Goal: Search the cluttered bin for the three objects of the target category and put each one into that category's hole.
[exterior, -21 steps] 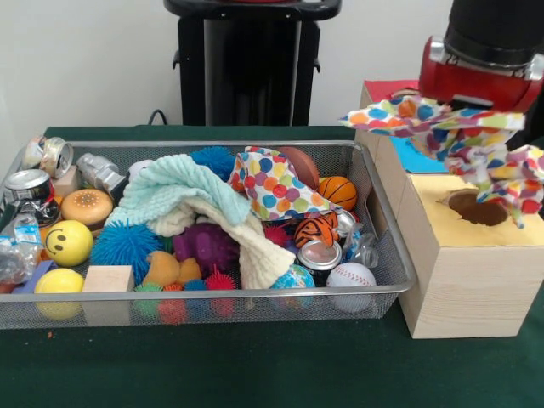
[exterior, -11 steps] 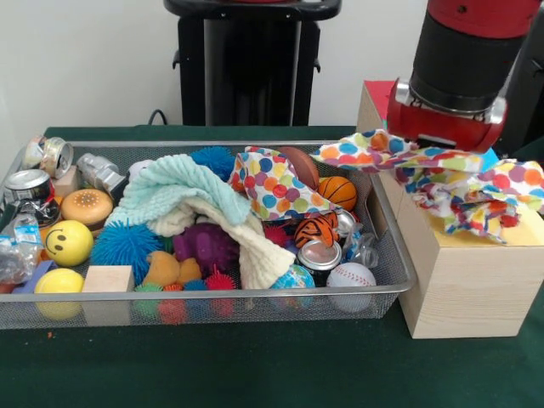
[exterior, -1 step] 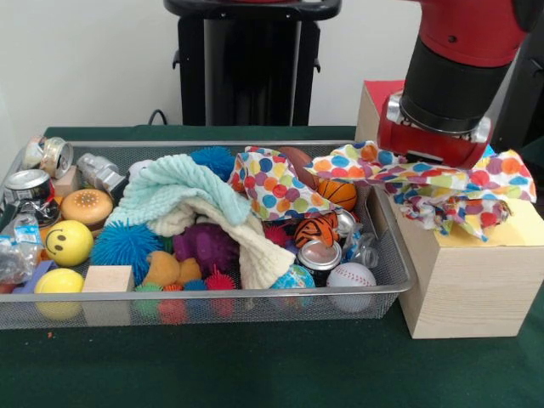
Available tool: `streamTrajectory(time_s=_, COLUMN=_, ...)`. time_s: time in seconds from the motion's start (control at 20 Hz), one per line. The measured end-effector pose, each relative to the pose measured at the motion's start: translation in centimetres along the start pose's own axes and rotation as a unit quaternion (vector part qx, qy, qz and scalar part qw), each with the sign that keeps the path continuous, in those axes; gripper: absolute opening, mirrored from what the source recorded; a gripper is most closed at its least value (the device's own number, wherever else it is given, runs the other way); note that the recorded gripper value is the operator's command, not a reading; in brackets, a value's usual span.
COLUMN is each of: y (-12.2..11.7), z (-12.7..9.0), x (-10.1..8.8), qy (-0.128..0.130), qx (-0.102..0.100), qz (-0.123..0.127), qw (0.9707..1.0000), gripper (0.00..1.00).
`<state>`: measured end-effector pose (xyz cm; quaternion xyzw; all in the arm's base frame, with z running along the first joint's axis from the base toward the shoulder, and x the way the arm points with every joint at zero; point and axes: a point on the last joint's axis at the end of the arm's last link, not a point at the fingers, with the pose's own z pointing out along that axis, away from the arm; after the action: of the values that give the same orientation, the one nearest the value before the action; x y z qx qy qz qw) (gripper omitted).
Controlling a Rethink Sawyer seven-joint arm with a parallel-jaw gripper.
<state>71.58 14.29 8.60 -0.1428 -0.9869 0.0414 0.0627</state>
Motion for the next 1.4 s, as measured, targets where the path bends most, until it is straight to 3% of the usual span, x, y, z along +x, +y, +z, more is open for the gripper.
streamTrajectory(time_s=0.85, y=1.8, z=0.1, x=0.1, qy=-0.008, qx=0.034, qz=-0.024, qw=0.9991, gripper=0.0)
streamTrajectory(time_s=1.4, y=4.0, z=-1.1, x=-0.2, qy=-0.01, qx=0.039, qz=-0.038, qw=0.9985, gripper=0.0)
